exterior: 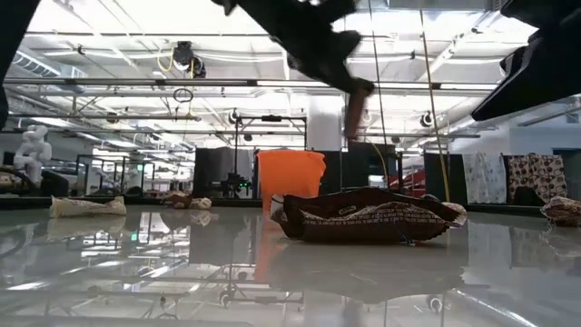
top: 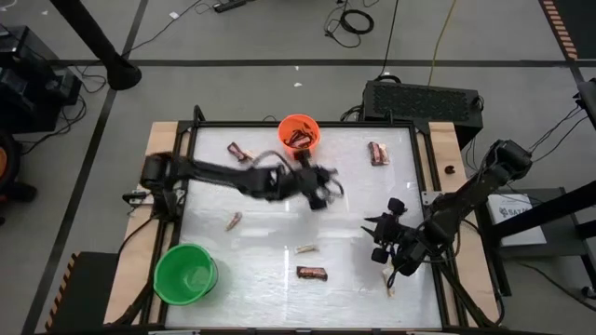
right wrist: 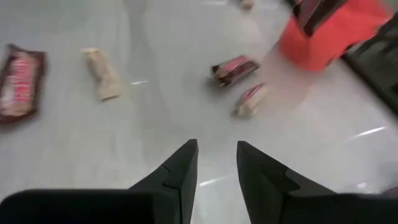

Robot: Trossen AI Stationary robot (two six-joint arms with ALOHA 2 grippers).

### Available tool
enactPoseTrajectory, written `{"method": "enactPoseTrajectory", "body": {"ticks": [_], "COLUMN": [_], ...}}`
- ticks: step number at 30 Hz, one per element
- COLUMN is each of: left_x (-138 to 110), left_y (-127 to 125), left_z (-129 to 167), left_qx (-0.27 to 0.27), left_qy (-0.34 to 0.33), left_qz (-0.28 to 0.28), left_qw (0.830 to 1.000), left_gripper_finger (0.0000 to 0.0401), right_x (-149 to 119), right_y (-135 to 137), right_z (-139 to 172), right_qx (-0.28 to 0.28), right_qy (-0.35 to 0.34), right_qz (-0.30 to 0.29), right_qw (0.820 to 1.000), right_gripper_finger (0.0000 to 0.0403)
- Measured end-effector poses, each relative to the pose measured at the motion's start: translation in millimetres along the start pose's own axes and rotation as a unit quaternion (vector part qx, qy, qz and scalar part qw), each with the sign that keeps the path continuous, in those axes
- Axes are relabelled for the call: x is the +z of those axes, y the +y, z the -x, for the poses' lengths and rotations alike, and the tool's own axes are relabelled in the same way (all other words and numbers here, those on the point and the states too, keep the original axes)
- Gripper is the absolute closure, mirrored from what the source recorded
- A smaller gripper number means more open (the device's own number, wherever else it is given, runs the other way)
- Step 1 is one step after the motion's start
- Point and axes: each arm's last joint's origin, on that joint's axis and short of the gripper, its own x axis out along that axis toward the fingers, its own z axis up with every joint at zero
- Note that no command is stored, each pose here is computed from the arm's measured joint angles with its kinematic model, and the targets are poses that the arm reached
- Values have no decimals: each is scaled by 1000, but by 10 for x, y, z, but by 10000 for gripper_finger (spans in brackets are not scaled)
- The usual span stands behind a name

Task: Sort candy by brand, put in halloween buckets
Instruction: Put the brown chocolate bar into the orange bucket

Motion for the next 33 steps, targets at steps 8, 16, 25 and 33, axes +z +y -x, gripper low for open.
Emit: {"method": "enactPoseTrajectory", "body": {"ticks": [8,16,25,33], "left_x": [-131,-563,-659,-635], "left_y": [1153,1639,1705,1679], "left_z": [143,-163,-266,-262], "left_qx": [73,-8,1,-1], "left_qy": [68,131,143,137], "left_qz": [98,209,207,187], "left_qw": [990,969,968,973], "left_gripper_finger": [400,400,366,306], "right_x": [-67,-59,-43,-24], "right_y": [52,47,26,-2], "right_z": [-86,-84,-114,-152], "right_qx": [-25,-25,-32,-42], "right_qy": [6,5,7,10], "right_qz": [60,65,57,40], "right_qw": [998,998,998,998], "right_gripper_finger": [298,298,298,298]}}
